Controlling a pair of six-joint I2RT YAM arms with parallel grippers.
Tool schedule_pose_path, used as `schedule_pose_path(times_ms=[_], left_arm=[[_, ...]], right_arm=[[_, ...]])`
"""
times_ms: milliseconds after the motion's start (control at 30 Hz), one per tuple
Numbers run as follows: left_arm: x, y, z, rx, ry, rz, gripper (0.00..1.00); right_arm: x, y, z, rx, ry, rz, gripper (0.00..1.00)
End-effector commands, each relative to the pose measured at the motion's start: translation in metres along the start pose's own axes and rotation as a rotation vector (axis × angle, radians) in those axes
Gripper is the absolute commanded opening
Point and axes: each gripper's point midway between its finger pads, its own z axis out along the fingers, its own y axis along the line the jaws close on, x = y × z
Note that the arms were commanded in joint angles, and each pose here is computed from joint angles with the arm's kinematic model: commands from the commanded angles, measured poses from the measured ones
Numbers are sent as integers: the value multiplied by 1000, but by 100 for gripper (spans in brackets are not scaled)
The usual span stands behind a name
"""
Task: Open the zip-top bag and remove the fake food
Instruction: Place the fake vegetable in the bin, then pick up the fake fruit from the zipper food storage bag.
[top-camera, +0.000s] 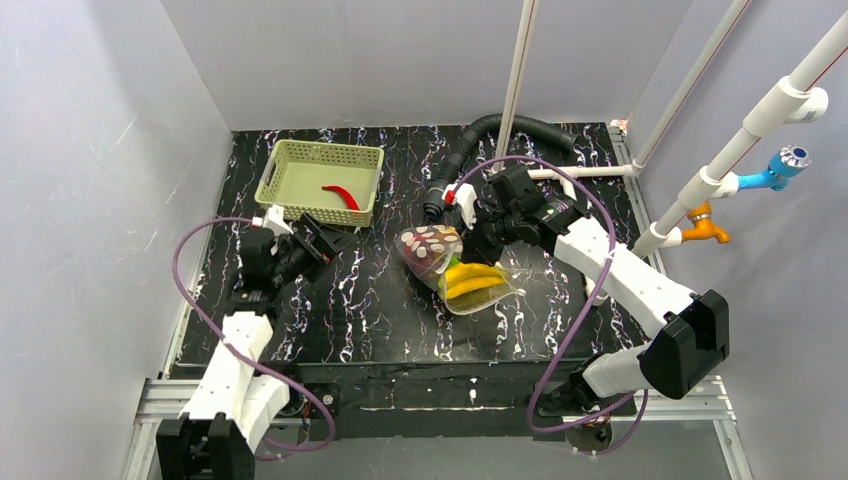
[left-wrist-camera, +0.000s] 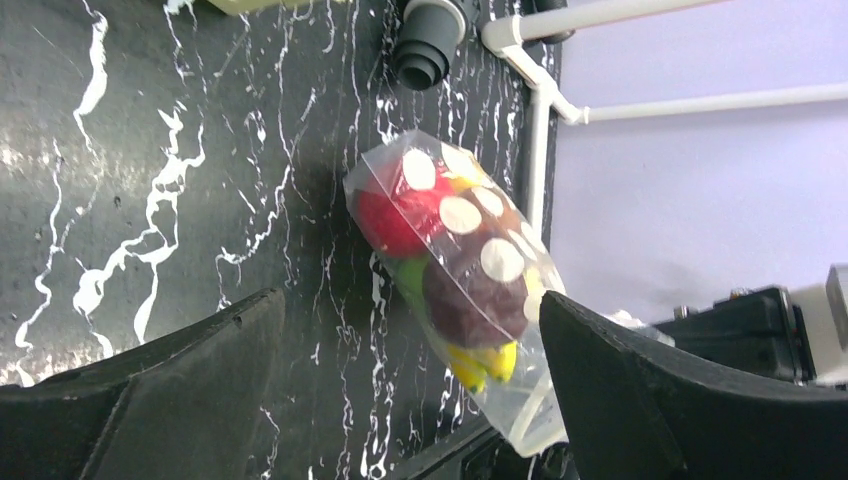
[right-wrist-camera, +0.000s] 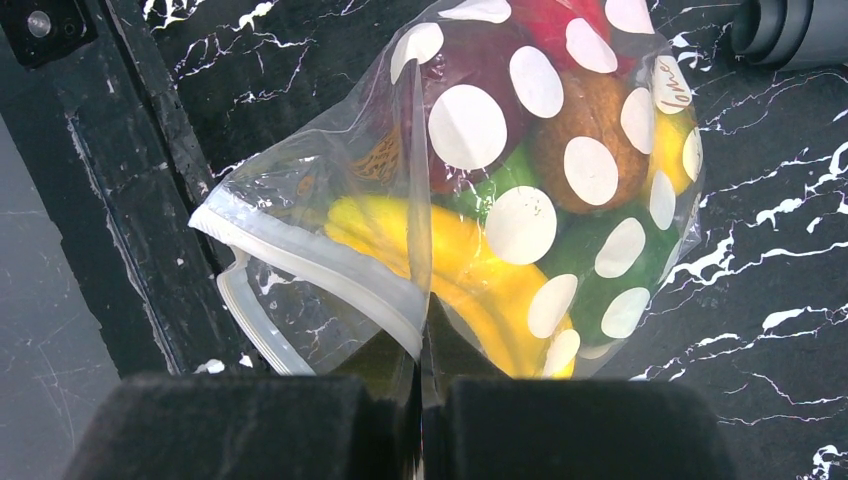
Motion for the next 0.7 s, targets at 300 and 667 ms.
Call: schedule_pose_path(times_ms=[300, 667], left_arm=[[47, -29, -46, 198, 111, -5, 98], [88, -44, -67, 343, 215, 34, 98]], right_arm=[[-10, 2, -6, -7, -51, -23, 1], [-10, 2, -2, -20, -45, -14, 1]])
